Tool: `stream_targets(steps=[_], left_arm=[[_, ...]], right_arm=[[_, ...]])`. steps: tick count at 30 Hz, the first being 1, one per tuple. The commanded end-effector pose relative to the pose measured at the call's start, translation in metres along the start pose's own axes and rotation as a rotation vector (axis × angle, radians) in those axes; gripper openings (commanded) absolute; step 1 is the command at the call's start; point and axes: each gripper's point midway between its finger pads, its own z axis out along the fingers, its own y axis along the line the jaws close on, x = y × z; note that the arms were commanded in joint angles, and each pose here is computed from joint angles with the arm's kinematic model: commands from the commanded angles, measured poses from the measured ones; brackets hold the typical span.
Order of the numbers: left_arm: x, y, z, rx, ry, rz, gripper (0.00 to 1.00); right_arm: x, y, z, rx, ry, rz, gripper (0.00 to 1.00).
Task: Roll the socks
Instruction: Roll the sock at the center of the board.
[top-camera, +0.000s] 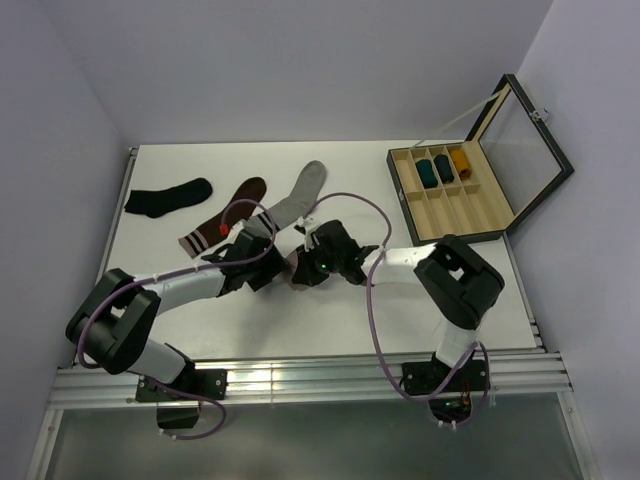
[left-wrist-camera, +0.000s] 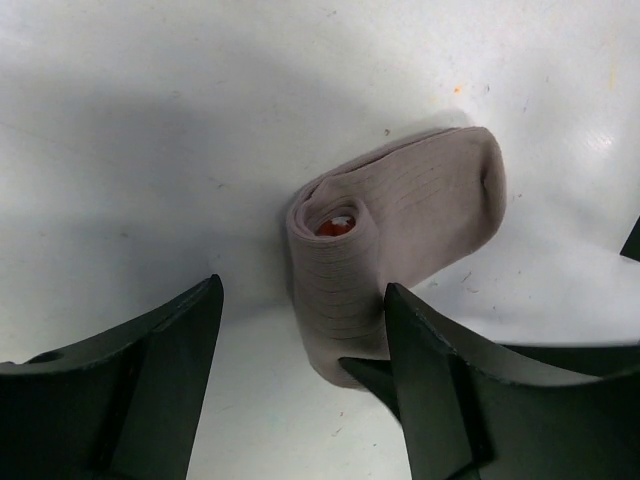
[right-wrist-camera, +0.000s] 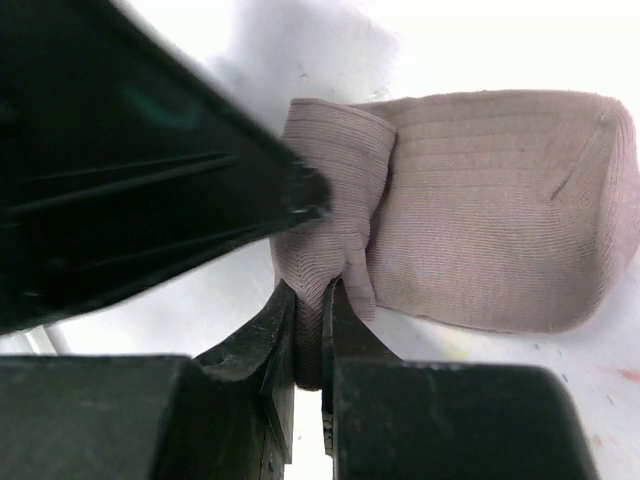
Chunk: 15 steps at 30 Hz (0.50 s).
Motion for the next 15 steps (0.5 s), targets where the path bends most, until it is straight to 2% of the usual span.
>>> stream_targets(steps=[1, 8, 15], left_arm=[[-0.008, -0.007, -0.006, 0.043, -0.052, -0.017, 0.71], [-0.006, -0.008, -0.004, 0.066, -0.049, -0.019, 0.68], [0.000, -0.008, 0.005, 0.065, -0.022, -0.011, 0.62]], right_arm=[[0.031, 0.018, -0.002, -0.225, 0.168, 0.182, 0.00], [0.028, 0.009, -0.001, -0.374, 0.202, 0.378, 0.00], [0.024, -0.003, 0.004, -0.396, 0.241, 0.453, 0.00]])
